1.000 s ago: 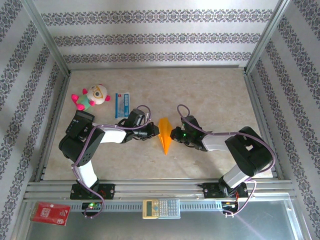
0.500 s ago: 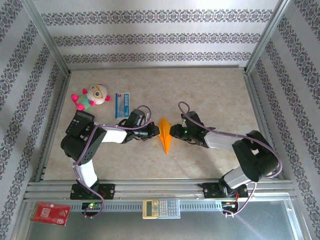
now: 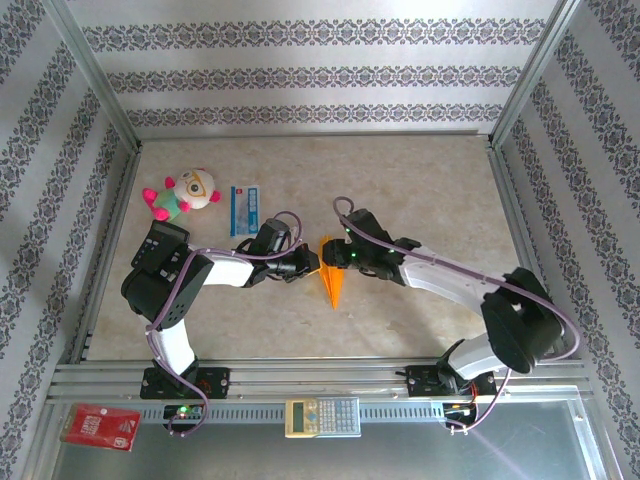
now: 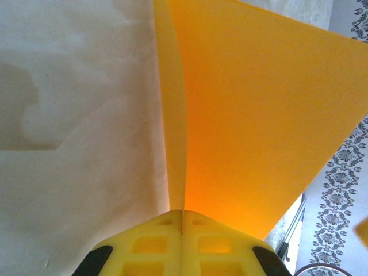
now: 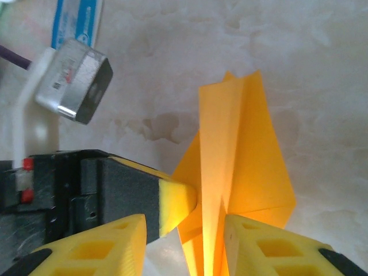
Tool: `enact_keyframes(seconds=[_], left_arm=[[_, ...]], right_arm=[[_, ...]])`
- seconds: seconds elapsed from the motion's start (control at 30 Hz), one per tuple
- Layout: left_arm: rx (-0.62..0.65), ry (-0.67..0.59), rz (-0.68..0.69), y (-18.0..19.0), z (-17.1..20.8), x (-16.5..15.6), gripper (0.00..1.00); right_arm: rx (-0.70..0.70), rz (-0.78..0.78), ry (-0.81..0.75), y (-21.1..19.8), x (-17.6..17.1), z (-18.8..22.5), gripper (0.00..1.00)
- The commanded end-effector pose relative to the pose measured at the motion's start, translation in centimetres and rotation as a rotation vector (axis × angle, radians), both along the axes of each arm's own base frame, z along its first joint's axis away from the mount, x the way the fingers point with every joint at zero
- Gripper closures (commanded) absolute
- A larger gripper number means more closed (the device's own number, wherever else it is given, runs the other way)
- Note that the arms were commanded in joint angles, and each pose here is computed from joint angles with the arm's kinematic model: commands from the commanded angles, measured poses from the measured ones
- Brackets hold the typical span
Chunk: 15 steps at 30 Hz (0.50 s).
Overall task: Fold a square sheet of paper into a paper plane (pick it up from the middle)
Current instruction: Move a paper plane to the center of the table.
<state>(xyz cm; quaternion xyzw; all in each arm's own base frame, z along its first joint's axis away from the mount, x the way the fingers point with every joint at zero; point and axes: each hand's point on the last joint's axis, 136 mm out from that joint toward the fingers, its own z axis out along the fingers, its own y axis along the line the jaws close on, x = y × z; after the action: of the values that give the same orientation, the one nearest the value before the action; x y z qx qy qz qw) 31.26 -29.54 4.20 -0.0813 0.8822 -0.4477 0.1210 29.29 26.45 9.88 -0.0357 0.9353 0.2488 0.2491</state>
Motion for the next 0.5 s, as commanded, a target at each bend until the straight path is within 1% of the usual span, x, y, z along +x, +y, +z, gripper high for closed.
enact_keyframes(seconds=[0.0,0.47], left_arm=[[-0.033,-0.031,-0.001,-0.2,1.2,0.1,1.00],[-0.043,-0.029,-0.008,-0.4,1.0,0.0,1.00]], right_arm=[[-0.076,0.001,0.022,-0.1,0.1,-1.3,0.60],[-0.150,0.003,0.104,0.3,0.2,-5.6,0.65]])
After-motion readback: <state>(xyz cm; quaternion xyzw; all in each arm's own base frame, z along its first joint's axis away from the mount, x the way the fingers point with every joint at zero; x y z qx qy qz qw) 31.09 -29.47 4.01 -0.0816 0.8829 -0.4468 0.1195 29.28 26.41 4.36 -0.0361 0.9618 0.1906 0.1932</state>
